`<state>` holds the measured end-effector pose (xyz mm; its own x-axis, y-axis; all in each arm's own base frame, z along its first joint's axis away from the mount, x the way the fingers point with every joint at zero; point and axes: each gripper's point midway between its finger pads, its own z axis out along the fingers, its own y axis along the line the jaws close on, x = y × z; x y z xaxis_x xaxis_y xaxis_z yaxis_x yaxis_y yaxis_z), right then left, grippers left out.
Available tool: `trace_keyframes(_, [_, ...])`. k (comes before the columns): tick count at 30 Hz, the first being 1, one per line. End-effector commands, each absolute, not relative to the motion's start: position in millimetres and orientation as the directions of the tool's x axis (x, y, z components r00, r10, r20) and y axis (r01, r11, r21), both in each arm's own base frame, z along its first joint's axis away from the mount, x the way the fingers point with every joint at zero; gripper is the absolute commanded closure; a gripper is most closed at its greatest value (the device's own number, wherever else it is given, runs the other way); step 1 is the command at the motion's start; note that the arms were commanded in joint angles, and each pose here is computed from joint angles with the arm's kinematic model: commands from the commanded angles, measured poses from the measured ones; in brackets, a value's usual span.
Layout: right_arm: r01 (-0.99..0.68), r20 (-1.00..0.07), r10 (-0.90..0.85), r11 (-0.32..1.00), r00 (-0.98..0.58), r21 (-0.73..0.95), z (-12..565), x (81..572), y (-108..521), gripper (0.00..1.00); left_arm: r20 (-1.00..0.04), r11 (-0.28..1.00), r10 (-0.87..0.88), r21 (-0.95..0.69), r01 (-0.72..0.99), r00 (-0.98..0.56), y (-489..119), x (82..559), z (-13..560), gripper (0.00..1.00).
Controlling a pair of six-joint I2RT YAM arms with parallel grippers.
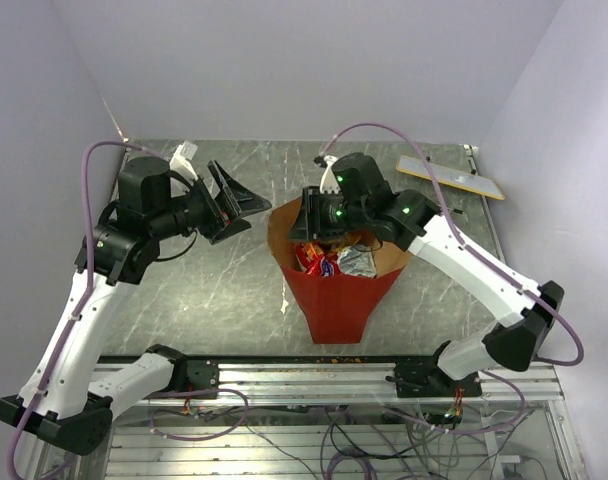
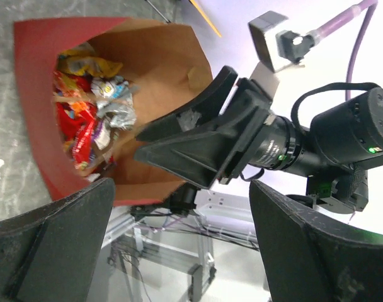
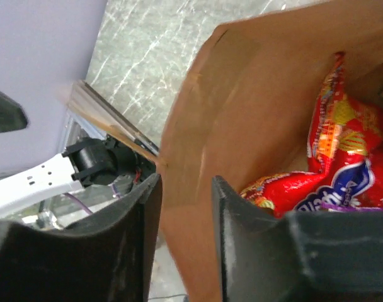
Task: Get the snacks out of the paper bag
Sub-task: Move the paper bag to the center of the board, then adjust the paper bag at the center of the board.
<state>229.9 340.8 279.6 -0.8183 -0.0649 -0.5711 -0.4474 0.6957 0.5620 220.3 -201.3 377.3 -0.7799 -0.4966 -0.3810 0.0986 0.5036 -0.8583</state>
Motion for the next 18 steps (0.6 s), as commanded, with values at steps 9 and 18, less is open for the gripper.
trace_keyframes(9, [-0.58,-0.851,-0.014,0.738,-0.525,0.346,374,247,286,0.15,-0.36,0.531,-0.468,-0.845,0.069,-0.807,-206,223,364,0.02])
trace_keyframes(18, [-0.551,-0.903,0.031,0.783,-0.429,0.289,395,261,268,0.05,-0.385,0.714,-0.441,-0.698,-0.058,-0.811,-170,208,330,0.04])
